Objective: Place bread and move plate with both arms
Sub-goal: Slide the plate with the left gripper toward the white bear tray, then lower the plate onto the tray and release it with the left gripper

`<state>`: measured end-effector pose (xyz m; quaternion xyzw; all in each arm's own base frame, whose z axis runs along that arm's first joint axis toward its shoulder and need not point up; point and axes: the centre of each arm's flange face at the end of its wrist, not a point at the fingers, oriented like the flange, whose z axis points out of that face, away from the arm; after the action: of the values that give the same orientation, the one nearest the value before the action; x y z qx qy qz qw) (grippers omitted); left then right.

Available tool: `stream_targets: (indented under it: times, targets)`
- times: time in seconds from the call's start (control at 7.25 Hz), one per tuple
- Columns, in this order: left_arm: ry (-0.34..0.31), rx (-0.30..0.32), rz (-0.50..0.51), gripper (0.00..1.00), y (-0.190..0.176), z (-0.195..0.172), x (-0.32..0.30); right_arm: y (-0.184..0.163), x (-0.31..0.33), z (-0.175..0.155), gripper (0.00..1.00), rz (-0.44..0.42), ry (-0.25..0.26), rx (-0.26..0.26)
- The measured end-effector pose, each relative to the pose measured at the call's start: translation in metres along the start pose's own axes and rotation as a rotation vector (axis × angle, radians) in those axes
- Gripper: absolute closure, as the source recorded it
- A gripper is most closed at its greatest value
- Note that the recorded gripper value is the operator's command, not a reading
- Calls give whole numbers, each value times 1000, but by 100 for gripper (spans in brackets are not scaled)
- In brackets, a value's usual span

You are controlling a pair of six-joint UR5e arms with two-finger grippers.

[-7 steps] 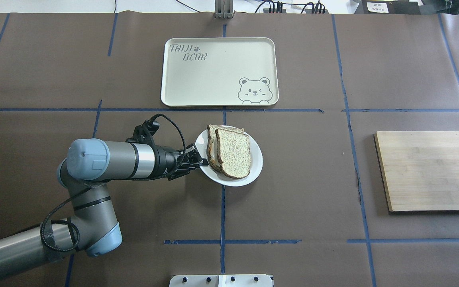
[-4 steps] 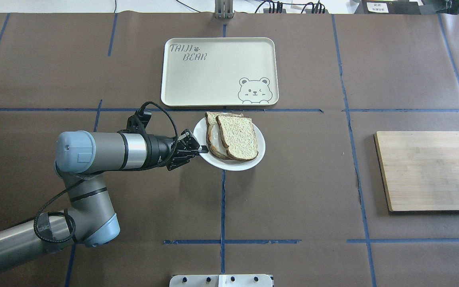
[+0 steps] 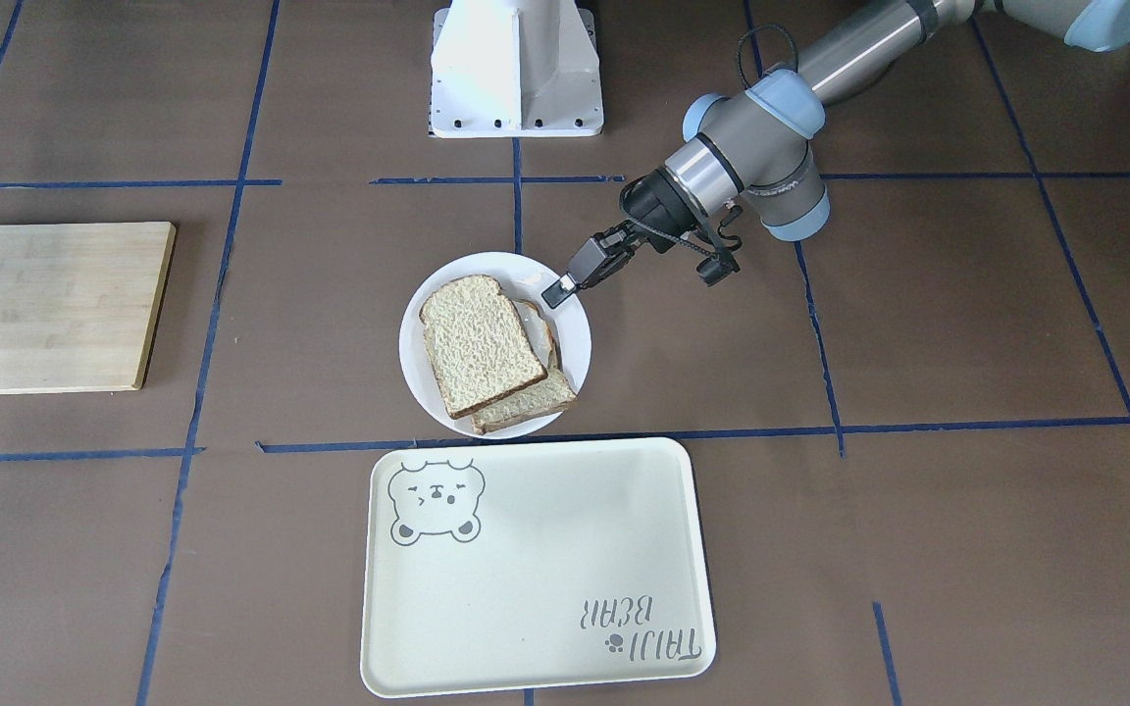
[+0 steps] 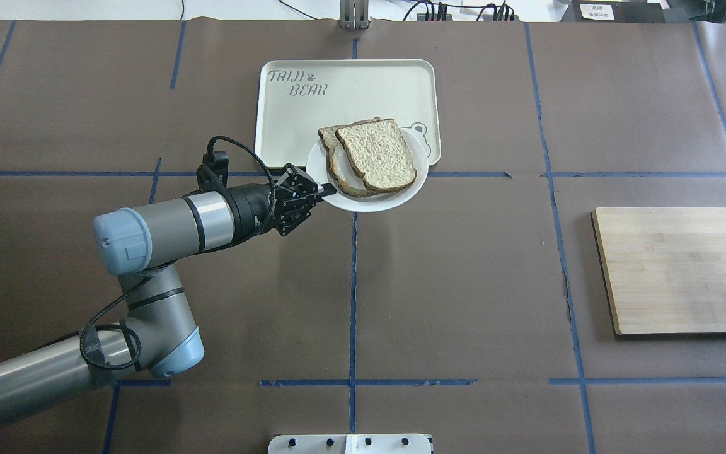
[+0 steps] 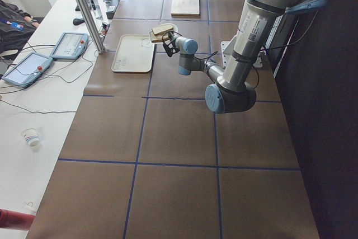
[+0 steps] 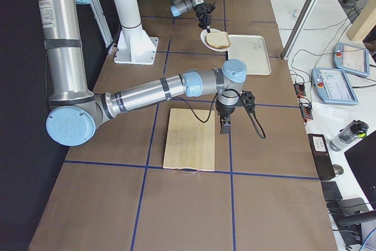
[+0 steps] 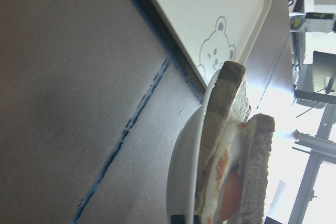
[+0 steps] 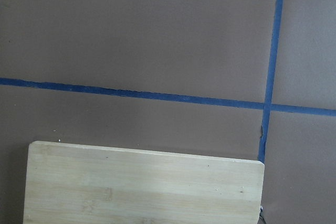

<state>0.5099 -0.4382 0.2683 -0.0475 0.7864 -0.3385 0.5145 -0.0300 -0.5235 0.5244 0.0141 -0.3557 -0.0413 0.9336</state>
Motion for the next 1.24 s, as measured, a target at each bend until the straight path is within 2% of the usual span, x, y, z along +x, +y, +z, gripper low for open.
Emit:
stream_targets:
  times: [0.14, 0.55, 0.83, 1.1, 1.24]
  targets:
    - [17, 57, -27, 100, -19, 18, 7, 3, 6, 0, 0, -5, 1, -1]
    - [3, 223, -94, 100, -96, 75, 31, 13, 26, -2, 0, -33, 2, 1]
    - [-21, 270, -107, 100, -113, 101, 33, 14, 32, -1, 0, -36, 1, -3]
    - [-49, 291, -108, 97, -118, 115, 28, 12, 34, 1, 0, -33, 1, -7]
    - [-59, 294, -104, 89, -119, 118, 26, 11, 35, 1, 0, -32, 1, -7]
